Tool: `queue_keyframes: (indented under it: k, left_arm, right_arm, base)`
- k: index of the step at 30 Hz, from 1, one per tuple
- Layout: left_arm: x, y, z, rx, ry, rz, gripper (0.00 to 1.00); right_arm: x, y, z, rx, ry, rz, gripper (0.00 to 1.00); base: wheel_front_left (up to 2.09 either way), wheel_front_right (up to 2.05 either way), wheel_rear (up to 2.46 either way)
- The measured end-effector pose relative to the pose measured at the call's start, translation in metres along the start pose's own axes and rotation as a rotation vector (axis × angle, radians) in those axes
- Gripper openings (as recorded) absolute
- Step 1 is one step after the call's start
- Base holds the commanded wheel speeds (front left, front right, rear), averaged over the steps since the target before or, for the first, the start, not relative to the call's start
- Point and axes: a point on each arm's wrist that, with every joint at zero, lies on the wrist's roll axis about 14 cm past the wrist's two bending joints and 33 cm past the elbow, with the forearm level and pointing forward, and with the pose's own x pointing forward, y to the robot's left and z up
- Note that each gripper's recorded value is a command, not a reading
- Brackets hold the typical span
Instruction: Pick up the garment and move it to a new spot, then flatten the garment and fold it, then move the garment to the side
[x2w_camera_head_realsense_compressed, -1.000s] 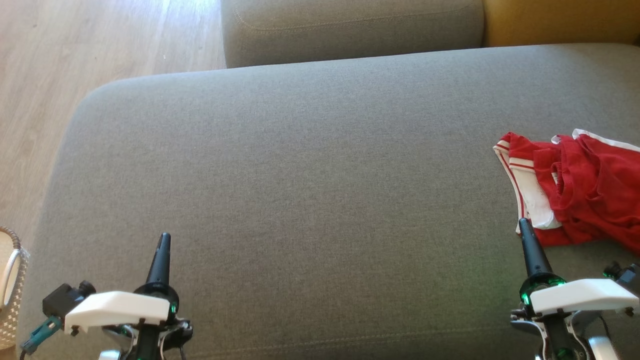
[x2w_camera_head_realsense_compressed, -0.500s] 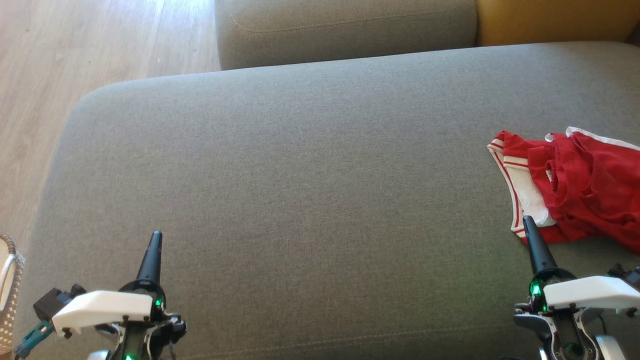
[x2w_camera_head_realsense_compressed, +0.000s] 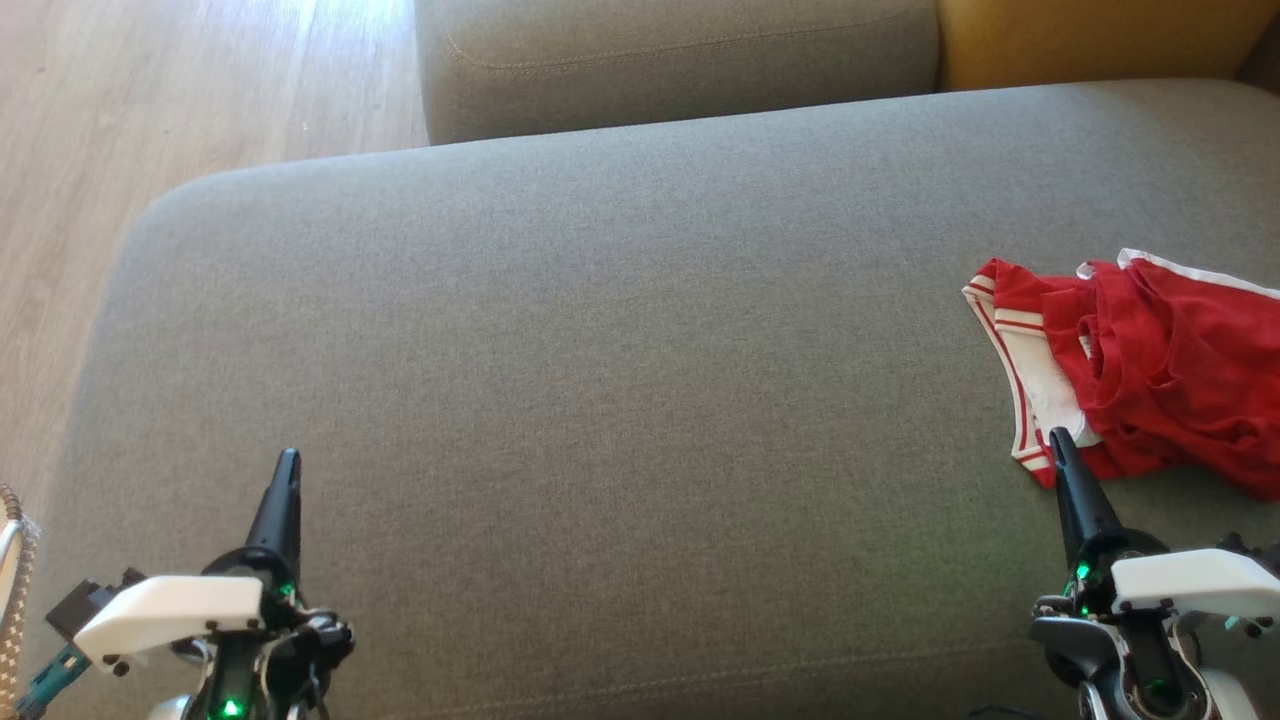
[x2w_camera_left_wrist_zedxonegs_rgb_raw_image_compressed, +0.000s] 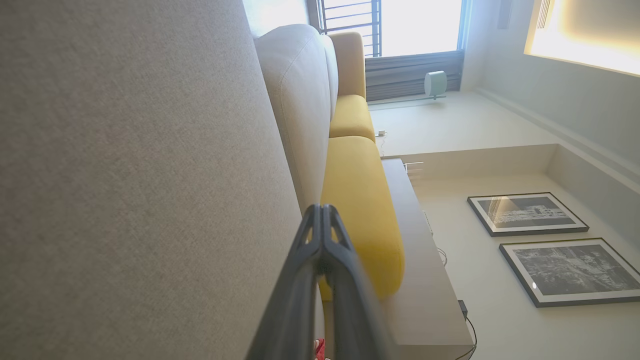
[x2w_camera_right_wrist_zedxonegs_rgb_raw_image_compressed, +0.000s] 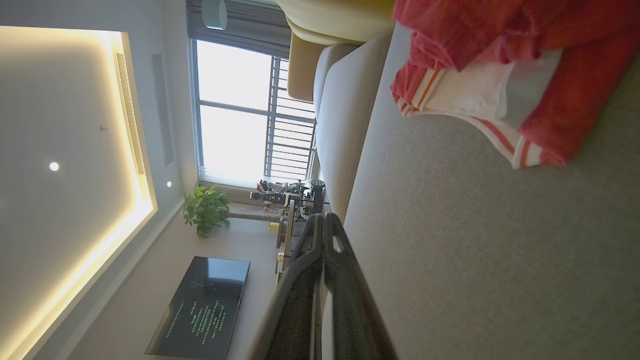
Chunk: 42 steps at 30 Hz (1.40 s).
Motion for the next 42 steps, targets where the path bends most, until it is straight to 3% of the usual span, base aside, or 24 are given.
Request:
queue_keyframes:
  k: [13, 42]
  left_arm:
    - [0.006, -0.0078, 0.0073, -0.132, -0.006, -0.031, 0.0]
    - [0.0061, -0.0081, 0.0083, -0.141, -0.007, -0.033, 0.0]
  right_arm:
    - [0.0017, 0.0044, 0.0066, 0.161, -0.011, 0.019, 0.0]
    - [0.0014, 0.003, 0.0087, 0.166, -0.015, 0.016, 0.0]
  base:
    - [0.0, 0.0, 0.0]
    - [0.0, 0.0, 0.0]
